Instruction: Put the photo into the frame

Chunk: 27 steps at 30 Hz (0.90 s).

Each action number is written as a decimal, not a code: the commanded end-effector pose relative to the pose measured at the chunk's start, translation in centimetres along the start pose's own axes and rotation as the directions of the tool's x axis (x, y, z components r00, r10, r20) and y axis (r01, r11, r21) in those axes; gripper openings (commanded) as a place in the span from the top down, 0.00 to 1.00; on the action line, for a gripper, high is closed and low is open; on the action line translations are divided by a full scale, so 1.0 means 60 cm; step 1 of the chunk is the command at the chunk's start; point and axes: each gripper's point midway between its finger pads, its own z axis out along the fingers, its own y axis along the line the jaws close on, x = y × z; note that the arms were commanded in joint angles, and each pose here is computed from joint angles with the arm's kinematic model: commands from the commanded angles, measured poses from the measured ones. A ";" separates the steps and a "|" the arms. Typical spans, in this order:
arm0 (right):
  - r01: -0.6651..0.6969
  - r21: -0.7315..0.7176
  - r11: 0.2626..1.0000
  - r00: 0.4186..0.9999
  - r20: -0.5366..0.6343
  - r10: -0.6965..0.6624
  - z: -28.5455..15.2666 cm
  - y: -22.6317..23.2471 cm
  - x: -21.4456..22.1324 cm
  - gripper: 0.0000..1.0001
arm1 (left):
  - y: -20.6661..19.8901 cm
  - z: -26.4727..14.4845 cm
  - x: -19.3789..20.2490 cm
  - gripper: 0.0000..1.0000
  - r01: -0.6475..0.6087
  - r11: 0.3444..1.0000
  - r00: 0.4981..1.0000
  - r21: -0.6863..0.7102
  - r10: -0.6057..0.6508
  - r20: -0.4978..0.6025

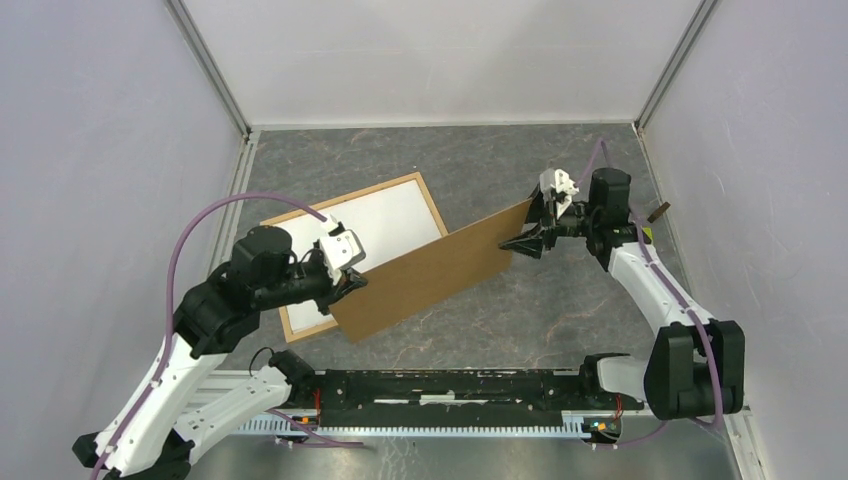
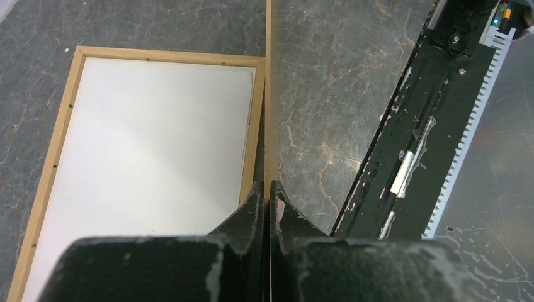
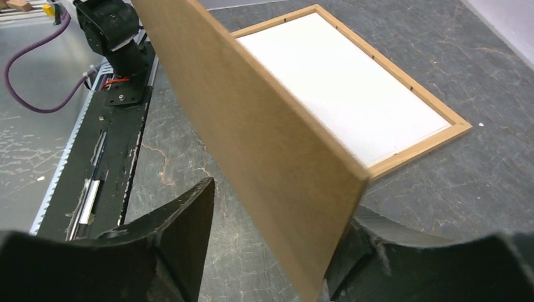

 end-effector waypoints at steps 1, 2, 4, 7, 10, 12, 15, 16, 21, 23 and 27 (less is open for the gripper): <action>0.013 -0.071 0.997 1.000 0.011 -0.012 0.006 0.009 0.001 0.43 | 0.005 0.023 0.010 0.98 -0.059 0.998 0.998 0.011 0.059 0.003; 0.019 -0.080 0.997 1.000 0.008 -0.019 0.005 0.009 0.000 0.48 | 0.006 0.023 0.010 0.97 -0.055 0.998 0.998 0.006 0.055 0.002; 0.012 -0.109 0.994 1.000 0.000 -0.012 0.003 0.019 0.003 0.49 | 0.011 0.024 0.011 0.91 -0.042 0.999 0.999 -0.011 0.042 -0.003; 0.047 -0.139 0.989 0.999 -0.012 -0.049 0.001 0.026 -0.003 0.56 | 0.022 0.024 0.009 0.76 -0.019 0.999 1.000 -0.051 0.019 -0.002; 0.020 -0.173 0.985 0.999 -0.027 -0.025 -0.002 0.038 0.003 0.65 | 0.033 0.023 0.011 0.62 0.008 0.995 1.000 -0.096 -0.008 -0.005; -0.009 -0.175 0.984 0.999 -0.037 0.002 -0.001 0.034 0.012 0.72 | 0.038 0.019 0.007 0.54 0.022 0.992 1.000 -0.121 -0.021 0.002; 0.018 -0.175 0.984 0.999 -0.027 -0.023 -0.002 0.044 0.004 0.77 | 0.047 0.006 -0.003 0.36 0.032 0.986 0.999 -0.162 -0.028 0.026; 0.023 -0.173 0.985 0.999 -0.029 -0.028 -0.003 0.045 -0.002 0.79 | 0.049 0.000 -0.010 0.26 0.035 0.984 0.999 -0.175 -0.028 0.041; 0.022 -0.167 0.986 0.999 -0.030 -0.027 -0.005 0.045 -0.039 1.00 | 0.066 -0.042 -0.076 0.08 0.107 0.962 0.982 -0.250 -0.063 0.180; 0.003 -0.166 0.986 0.999 -0.034 -0.009 -0.004 0.044 -0.046 1.00 | 0.063 -0.057 -0.106 0.00 0.151 0.959 0.968 -0.238 -0.095 0.231; -0.041 -0.162 0.986 0.998 -0.051 0.034 -0.005 0.046 -0.058 1.00 | 0.067 -0.104 -0.163 0.00 0.253 0.934 0.920 -0.252 -0.151 0.361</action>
